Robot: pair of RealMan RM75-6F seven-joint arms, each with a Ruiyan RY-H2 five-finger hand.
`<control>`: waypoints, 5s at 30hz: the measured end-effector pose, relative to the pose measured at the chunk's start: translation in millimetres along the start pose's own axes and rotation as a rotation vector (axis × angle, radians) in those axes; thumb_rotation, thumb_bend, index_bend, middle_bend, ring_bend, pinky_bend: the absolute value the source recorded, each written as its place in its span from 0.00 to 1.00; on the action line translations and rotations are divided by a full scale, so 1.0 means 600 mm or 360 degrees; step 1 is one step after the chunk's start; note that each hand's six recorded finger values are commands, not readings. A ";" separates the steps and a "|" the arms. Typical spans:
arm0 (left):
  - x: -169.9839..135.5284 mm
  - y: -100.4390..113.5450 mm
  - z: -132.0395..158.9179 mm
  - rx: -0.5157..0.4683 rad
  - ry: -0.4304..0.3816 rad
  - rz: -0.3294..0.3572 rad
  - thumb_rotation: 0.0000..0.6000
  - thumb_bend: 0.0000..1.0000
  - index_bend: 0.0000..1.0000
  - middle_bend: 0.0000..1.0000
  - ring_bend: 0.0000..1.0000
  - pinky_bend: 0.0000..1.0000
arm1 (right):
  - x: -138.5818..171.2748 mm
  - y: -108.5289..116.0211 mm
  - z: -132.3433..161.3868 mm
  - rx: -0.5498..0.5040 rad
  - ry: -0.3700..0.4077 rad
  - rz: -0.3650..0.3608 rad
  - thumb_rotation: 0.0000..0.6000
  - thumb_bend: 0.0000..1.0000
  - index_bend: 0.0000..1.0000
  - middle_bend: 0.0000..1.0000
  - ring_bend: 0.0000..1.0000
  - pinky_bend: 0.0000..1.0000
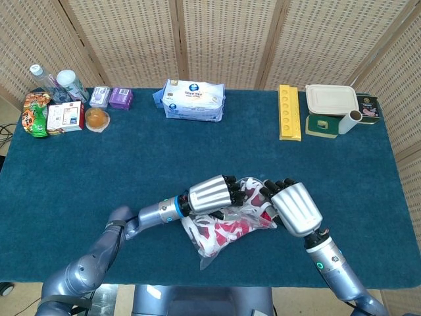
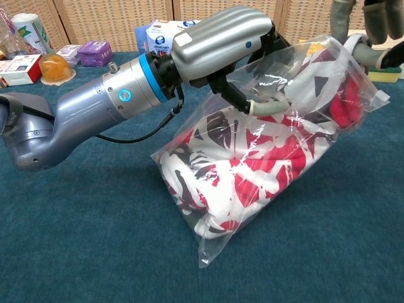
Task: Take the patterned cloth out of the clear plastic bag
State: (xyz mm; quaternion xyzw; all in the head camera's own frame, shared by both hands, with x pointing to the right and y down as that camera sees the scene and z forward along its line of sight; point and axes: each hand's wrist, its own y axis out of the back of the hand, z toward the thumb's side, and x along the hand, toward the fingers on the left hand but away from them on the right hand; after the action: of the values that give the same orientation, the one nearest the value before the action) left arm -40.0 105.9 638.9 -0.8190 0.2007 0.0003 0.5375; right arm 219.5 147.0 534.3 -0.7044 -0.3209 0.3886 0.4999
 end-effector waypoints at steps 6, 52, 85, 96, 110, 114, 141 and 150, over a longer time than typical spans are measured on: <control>-0.008 0.009 -0.009 -0.0015 0.0018 0.0011 1.00 0.11 0.54 0.57 0.57 0.54 | -0.001 -0.002 -0.002 -0.0014 -0.0018 -0.0004 1.00 0.63 0.71 0.50 0.64 0.62; -0.244 0.021 -0.137 0.0120 0.0823 -0.1017 0.82 0.13 0.47 0.20 0.07 0.19 | 0.014 -0.033 -0.057 -0.0025 -0.0167 0.0077 1.00 0.64 0.73 0.51 0.65 0.63; -0.192 -0.089 -0.096 0.0089 0.0800 -0.0889 1.00 0.35 0.53 0.20 0.07 0.19 | 0.021 -0.032 -0.067 -0.0057 -0.0184 0.0083 1.00 0.64 0.73 0.51 0.65 0.64; -0.190 -0.087 -0.102 0.0090 0.0786 -0.0855 1.00 0.28 0.54 0.20 0.07 0.19 | 0.022 -0.032 -0.071 -0.0057 -0.0196 0.0092 1.00 0.64 0.73 0.51 0.66 0.64; -0.185 -0.097 -0.106 0.0104 0.0769 -0.0864 1.00 0.34 0.54 0.20 0.07 0.19 | 0.023 -0.032 -0.072 -0.0058 -0.0199 0.0095 1.00 0.64 0.73 0.52 0.66 0.64; -0.181 -0.100 -0.105 0.0113 0.0757 -0.0861 1.00 0.40 0.54 0.20 0.07 0.20 | 0.024 -0.030 -0.073 -0.0058 -0.0206 0.0094 1.00 0.64 0.73 0.52 0.66 0.65; -0.197 -0.079 -0.126 0.0077 0.0790 -0.0792 1.00 0.49 0.68 0.35 0.17 0.26 | 0.025 -0.025 -0.063 -0.0101 -0.0190 0.0110 1.00 0.65 0.74 0.52 0.66 0.65; -0.237 -0.025 -0.146 0.0128 0.0785 -0.0777 1.00 0.49 0.68 0.35 0.17 0.27 | 0.023 -0.021 -0.044 -0.0106 -0.0155 0.0099 1.00 0.65 0.74 0.53 0.67 0.65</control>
State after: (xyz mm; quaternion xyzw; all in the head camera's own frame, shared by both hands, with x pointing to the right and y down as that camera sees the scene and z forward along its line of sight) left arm -184.9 80.5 720.0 -0.7965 0.1226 -0.3341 0.4889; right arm 248.4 150.1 548.2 -0.7106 -0.3353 0.4268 0.4477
